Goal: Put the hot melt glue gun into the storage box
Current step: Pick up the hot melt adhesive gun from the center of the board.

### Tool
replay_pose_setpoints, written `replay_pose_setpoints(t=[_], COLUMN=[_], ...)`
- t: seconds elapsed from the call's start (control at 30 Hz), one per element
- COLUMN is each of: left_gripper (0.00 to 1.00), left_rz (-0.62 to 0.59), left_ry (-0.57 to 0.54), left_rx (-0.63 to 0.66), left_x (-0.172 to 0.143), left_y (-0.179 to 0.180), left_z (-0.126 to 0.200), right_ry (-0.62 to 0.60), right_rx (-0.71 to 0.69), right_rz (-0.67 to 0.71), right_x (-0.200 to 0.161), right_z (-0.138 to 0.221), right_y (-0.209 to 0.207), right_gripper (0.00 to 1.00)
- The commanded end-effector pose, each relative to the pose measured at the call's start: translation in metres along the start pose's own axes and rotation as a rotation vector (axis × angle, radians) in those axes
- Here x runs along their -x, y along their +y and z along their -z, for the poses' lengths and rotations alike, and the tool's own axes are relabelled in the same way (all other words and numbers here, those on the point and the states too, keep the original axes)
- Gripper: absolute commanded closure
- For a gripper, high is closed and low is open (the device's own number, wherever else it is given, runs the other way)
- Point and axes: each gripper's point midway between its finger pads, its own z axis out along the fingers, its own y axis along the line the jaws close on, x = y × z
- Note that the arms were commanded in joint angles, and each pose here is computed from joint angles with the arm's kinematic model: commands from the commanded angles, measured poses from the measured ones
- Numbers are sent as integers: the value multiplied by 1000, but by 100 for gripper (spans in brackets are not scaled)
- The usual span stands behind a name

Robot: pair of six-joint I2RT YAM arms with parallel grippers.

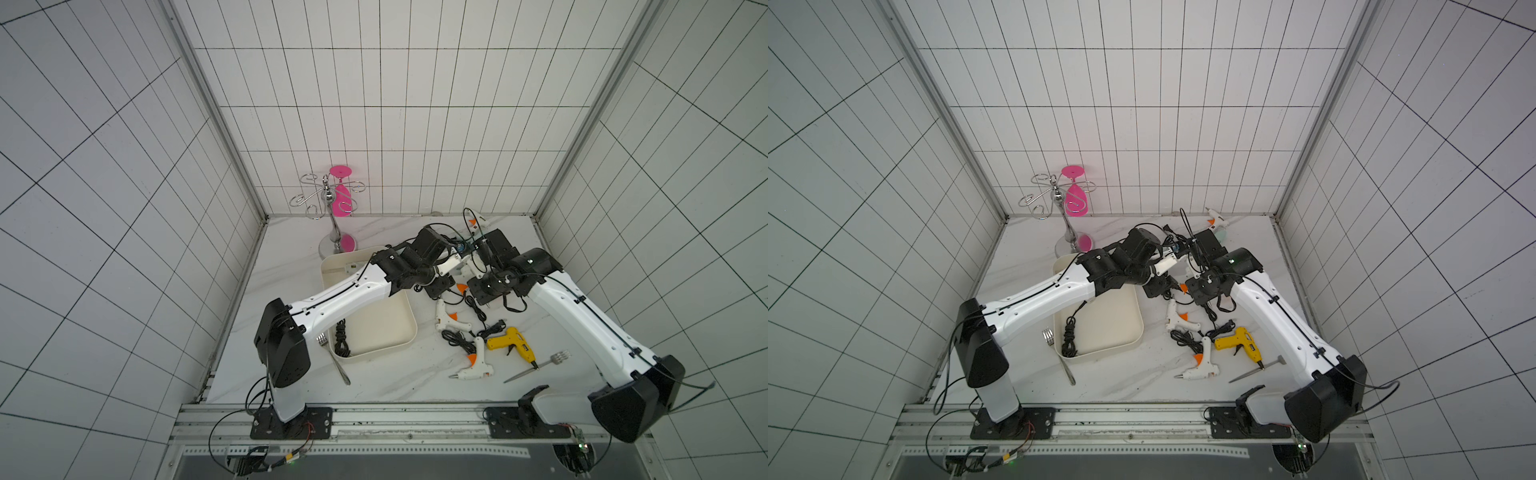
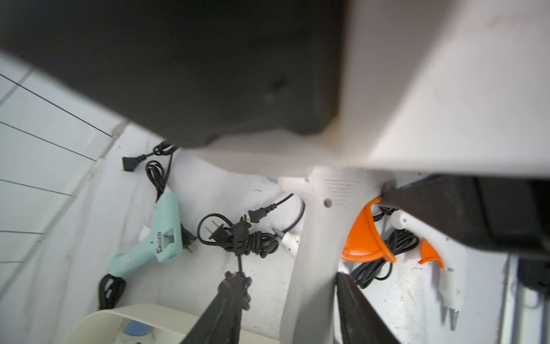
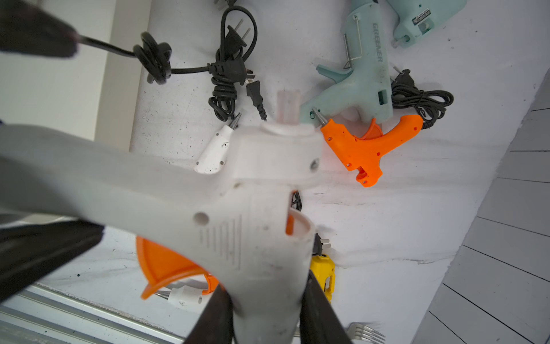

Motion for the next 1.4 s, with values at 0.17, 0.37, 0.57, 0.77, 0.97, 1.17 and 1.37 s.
replay_pose_setpoints(t=[0.17,0.37,0.57,0.77,0.97,1.17,1.37], left_gripper=[60,52,41,41,40,40,39], left_rz=[-4,20,14,24,34,37,38], left_ry=[80,137,166,122,-28,-101,-151], left_rx=[-62,-59,70,134,155,141,106], left_x=[-29,-44,-57,-59,-45,-26,-17], left_y=[-17,-17,3,11,11,8,1], left_z=[-18,-18,-9,3,17,27,26], right_ry=[-172,-191,-143,-156,-189,-120,-134], right_rx=[57,74,57,76,158,167,179], right_rz=[-7,-7,35,19,3,19,13], right_x=[31,36,24,22,27,18,21], right_z=[31,30,19,23,32,22,24], right_y=[11,14,13,14,26,30,33], right_gripper=[82,82,82,82,82,81,81])
